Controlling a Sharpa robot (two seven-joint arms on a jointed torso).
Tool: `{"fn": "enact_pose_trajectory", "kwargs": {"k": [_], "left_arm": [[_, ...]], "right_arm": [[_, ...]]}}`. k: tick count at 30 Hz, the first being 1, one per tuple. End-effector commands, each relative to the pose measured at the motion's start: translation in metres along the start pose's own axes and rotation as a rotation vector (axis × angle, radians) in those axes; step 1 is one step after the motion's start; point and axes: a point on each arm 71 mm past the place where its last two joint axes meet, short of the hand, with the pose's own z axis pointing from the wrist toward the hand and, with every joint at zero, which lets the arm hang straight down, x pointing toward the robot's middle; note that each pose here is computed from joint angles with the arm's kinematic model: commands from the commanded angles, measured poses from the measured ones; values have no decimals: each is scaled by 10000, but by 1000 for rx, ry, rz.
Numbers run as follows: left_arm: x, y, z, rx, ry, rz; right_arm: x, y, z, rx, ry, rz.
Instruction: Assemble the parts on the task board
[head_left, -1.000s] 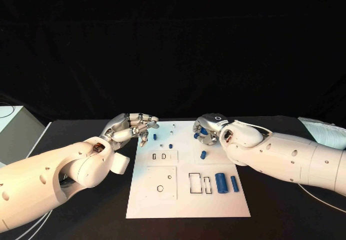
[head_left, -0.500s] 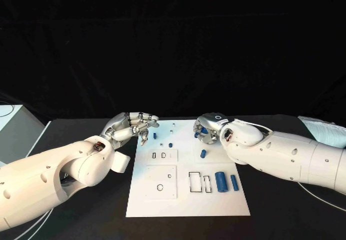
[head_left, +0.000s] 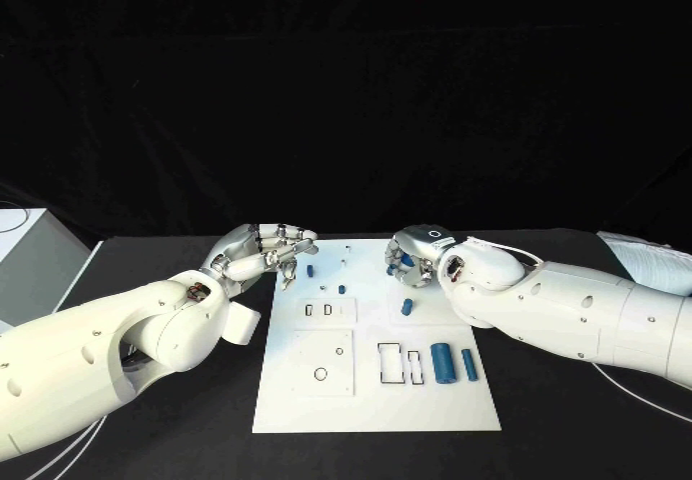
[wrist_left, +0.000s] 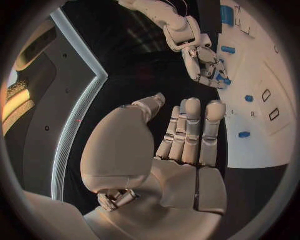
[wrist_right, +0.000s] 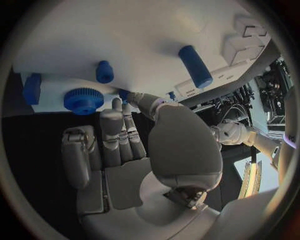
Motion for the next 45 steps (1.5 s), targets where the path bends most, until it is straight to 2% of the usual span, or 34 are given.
{"fn": "enact_pose_trajectory", "kwargs": {"k": [1, 10, 24, 34, 45], "left_arm": [[21, -13, 5, 6, 18, -3], [23, -8, 12, 4, 19, -3], [21, -5, 16, 3, 17, -3], [-5, 0, 12, 2, 9, 1], [-46, -3, -11, 2, -2, 6]], "right_arm": [[29, 15, 8, -8, 26, -4], [39, 29, 23, -7, 38, -9], [16, 57, 36, -5, 6, -14], [-59, 76, 29, 13, -88, -8], [-163, 174, 83, 7, -153, -3]]}}
